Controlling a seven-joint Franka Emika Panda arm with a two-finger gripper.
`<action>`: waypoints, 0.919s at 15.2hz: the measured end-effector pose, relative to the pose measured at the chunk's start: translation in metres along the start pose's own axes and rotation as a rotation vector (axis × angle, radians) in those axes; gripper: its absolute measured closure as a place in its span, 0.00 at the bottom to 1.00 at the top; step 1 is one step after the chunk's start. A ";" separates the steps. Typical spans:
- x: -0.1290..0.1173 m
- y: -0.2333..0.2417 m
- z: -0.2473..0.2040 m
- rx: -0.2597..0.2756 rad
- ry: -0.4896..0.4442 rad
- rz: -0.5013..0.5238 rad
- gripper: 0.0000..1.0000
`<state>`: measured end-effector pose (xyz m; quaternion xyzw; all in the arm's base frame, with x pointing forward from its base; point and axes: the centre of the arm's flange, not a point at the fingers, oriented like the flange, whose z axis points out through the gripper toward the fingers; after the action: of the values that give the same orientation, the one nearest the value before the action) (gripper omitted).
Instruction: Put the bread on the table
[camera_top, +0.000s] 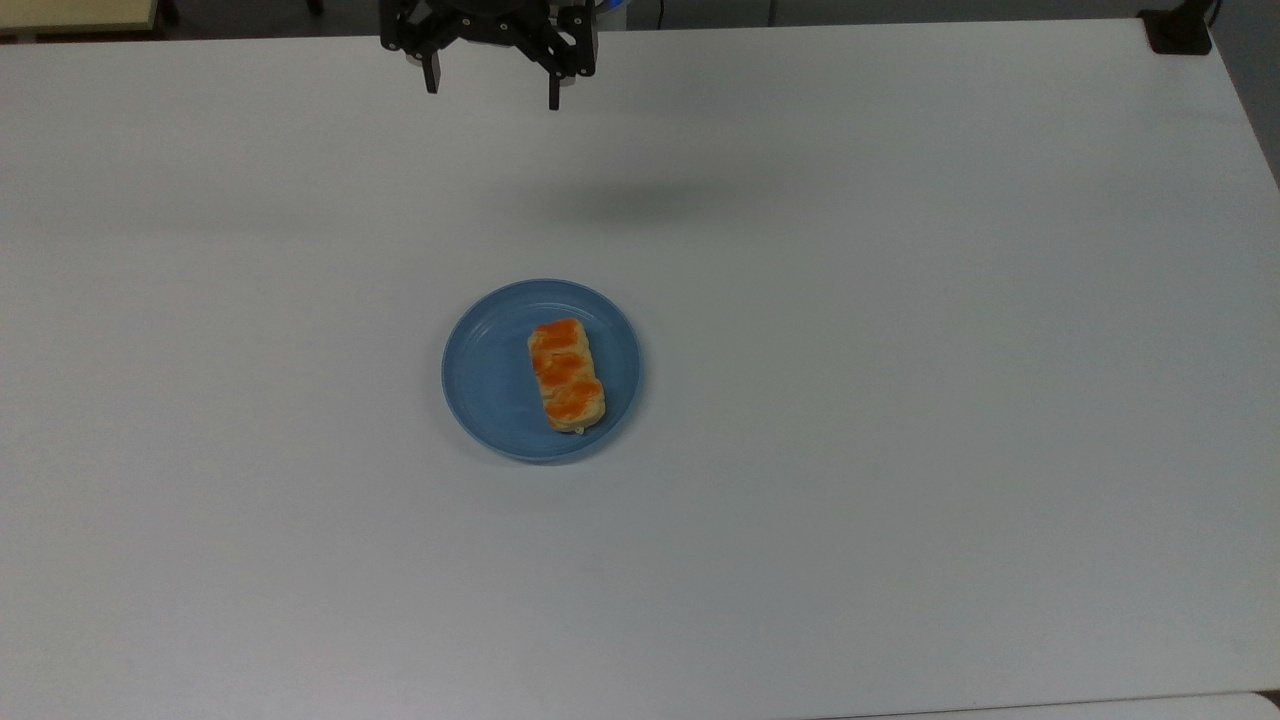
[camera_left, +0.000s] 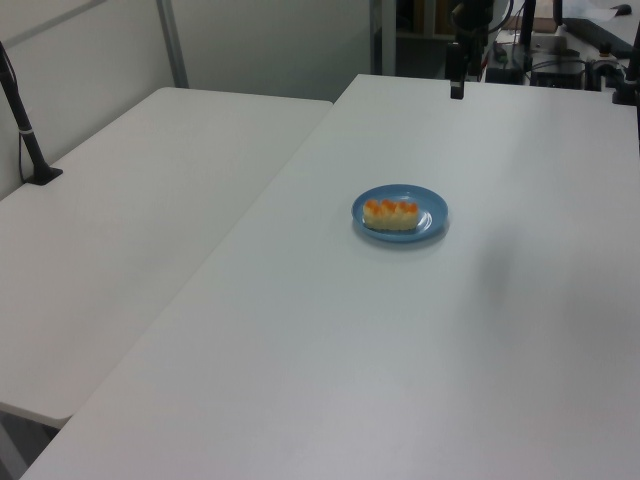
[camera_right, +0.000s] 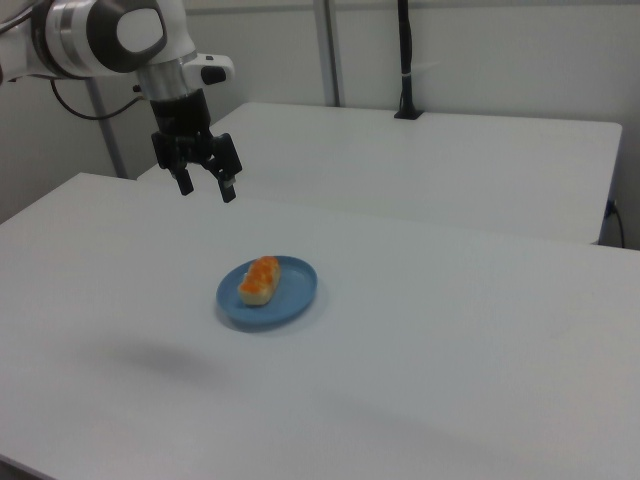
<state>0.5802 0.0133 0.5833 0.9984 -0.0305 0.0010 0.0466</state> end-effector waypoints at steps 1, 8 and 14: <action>0.000 0.000 0.001 0.000 -0.001 0.000 0.00; 0.000 0.001 0.002 0.000 -0.004 -0.002 0.00; 0.001 0.000 0.006 -0.001 -0.012 -0.052 0.00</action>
<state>0.5813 0.0127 0.5770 0.9989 -0.0050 -0.0063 0.0470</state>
